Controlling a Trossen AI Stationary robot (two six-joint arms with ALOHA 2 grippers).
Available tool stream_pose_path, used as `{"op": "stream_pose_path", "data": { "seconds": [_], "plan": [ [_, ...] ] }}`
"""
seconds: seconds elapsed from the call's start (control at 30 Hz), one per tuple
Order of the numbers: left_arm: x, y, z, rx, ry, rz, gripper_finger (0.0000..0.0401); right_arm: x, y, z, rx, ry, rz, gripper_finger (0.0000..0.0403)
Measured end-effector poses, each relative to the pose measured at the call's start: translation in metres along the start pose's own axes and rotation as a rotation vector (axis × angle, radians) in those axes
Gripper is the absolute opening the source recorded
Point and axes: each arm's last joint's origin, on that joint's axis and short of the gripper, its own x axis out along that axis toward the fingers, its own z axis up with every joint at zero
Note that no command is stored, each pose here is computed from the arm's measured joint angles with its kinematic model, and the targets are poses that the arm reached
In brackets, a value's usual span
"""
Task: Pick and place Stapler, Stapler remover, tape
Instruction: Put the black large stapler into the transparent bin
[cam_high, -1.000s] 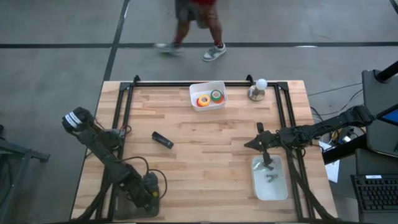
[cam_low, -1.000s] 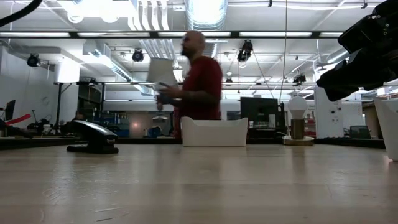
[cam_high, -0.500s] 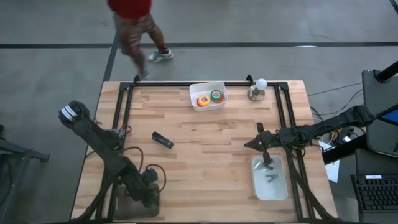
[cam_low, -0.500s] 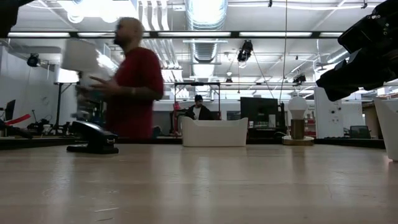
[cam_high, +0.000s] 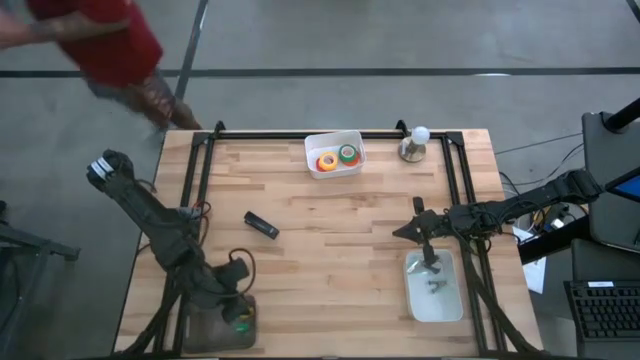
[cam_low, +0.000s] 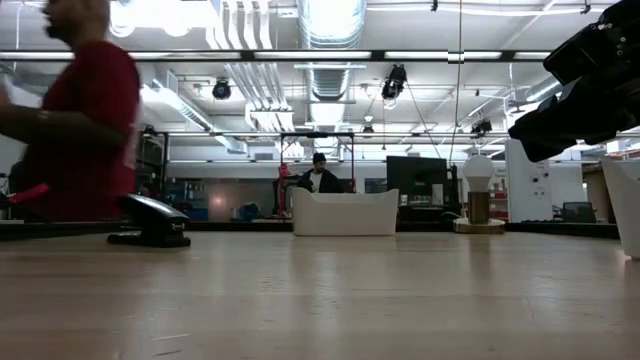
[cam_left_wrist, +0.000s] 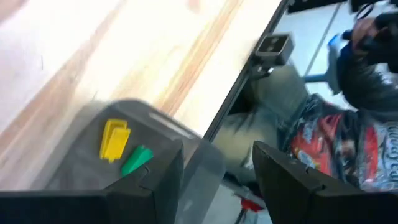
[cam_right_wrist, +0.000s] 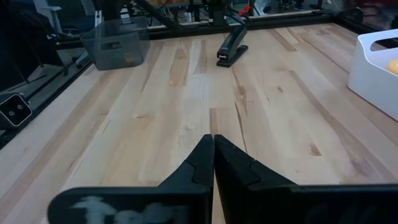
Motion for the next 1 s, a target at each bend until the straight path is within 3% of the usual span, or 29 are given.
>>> {"op": "stream_pose_path", "data": {
  "seconds": [1.0],
  "plan": [
    [-0.005,0.001,0.030,0.152,-0.131,0.002,0.0193,0.000,0.000,0.000,0.000,-0.001,0.000,0.0008]
  ]
}}
